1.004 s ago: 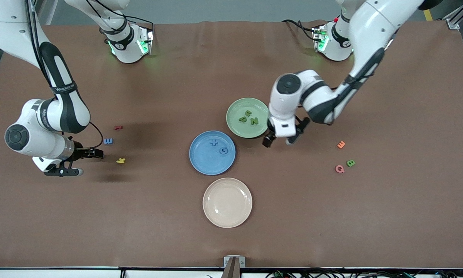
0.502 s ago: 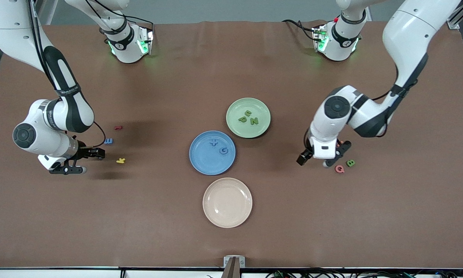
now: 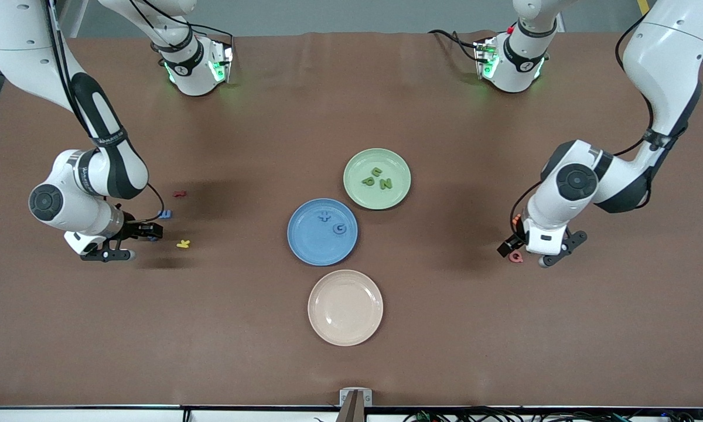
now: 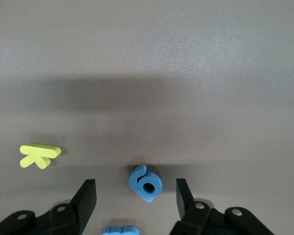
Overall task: Sort letters by color into matching plates
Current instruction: 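Grasp blue 6 with the right gripper while the left gripper grasps B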
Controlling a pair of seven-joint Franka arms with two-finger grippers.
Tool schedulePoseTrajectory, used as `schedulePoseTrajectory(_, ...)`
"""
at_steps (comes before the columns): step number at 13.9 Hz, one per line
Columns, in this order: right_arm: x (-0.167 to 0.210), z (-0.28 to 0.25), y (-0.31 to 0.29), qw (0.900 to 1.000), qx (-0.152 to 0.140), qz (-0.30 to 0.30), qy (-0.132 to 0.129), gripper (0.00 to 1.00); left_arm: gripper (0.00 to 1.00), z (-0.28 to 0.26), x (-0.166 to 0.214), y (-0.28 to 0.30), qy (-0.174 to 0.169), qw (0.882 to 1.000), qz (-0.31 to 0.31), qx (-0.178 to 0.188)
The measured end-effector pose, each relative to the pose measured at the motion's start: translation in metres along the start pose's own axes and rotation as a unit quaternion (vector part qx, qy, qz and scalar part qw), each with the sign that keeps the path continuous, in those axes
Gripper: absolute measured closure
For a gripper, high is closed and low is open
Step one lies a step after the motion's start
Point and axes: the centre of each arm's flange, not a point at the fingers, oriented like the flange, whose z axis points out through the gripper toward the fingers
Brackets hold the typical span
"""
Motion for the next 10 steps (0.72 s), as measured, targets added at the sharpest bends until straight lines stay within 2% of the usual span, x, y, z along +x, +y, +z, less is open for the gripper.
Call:
schedulePoseTrajectory(6,-0.001,0.018,0.002,1.0,0.001,-0.002,-0.005,0.28,0.06,0.027,0.038,-0.058,-0.023,0.999,0.029,-0.004)
schedulePoseTrajectory(9,-0.001,0.018,0.003,1.0,0.001,-0.005,-0.005,0.3,0.08,0.043,0.045,-0.072,-0.037,0.999,0.025,-0.013)
schedulePoseTrajectory(10,-0.001,0.018,0.003,1.0,0.001,-0.005,-0.005,0.36,0.08,0.047,0.045,-0.073,-0.04,0.999,0.023,-0.019)
